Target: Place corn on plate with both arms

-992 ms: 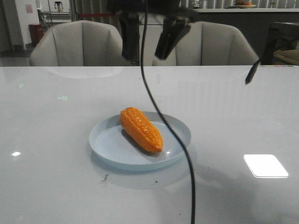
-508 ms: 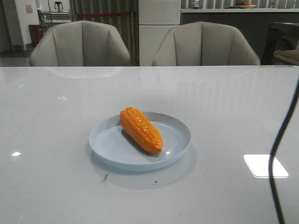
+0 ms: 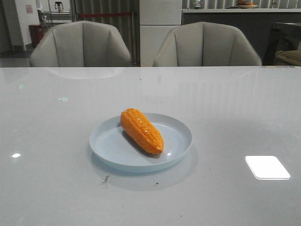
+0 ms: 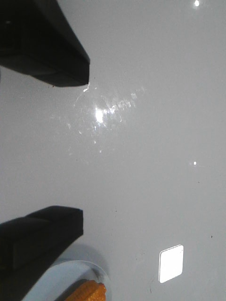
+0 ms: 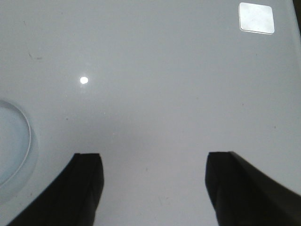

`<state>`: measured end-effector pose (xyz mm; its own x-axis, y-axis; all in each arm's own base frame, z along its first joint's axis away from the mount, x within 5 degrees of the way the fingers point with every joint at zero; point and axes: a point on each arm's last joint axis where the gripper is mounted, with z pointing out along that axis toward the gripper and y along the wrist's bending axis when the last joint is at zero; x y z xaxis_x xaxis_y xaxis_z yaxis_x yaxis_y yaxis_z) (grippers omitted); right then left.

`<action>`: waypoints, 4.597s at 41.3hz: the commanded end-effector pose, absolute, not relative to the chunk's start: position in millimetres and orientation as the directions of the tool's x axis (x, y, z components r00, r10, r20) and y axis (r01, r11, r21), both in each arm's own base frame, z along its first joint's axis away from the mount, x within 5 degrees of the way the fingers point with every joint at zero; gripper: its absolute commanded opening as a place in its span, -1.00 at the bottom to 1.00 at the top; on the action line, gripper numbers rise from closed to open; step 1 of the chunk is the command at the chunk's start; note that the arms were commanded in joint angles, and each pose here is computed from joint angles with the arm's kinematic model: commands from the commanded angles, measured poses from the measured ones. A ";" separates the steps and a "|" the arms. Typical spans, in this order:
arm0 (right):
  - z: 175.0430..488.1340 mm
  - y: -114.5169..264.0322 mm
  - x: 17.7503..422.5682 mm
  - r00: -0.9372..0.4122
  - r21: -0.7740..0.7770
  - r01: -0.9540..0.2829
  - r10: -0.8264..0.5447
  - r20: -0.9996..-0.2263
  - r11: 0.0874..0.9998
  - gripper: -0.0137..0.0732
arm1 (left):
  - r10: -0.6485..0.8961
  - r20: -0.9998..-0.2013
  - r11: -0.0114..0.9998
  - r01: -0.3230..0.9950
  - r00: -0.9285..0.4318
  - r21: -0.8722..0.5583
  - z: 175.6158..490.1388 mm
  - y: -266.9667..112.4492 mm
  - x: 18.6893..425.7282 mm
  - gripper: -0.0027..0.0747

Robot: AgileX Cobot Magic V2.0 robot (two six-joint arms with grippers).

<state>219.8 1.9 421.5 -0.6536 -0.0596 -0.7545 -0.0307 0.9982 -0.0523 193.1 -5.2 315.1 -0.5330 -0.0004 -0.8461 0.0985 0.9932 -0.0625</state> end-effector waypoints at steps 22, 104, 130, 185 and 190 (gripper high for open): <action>360.4 -0.7 139.8 -0.556 -0.017 0.008 -0.009 -0.831 1.000 0.61 | -0.031 -0.917 0.996 0.069 -0.399 -0.064 336.5 -3.5 196.9 0.57; 294.4 0.1 38.6 0.312 0.175 -0.066 0.187 -0.932 0.982 -0.55 | -0.031 -0.917 0.996 0.069 -0.399 -0.064 336.5 -3.5 196.9 0.57; 208.3 1.4 53.9 0.061 0.135 -0.031 0.137 -0.989 0.990 -0.55 | -0.032 -0.913 0.996 0.068 -0.408 -0.065 334.5 -3.4 199.1 0.57; 206.2 1.7 54.0 0.039 0.135 -0.031 0.136 -0.990 0.990 -0.55 | 0.133 -0.981 0.989 0.075 -0.142 0.124 369.4 -5.8 149.9 -0.69; 206.2 1.7 54.0 0.039 0.135 -0.031 0.136 -0.990 0.990 -0.55 | 0.136 -0.991 0.990 0.032 0.017 0.137 373.8 -3.5 124.2 -0.68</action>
<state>56.4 2.7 190.3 -0.0862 0.1443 -0.9858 -0.0241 0.9889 0.1468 138.9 -5.0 354.1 -0.1867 0.1618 -0.9690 0.0823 0.9855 0.1487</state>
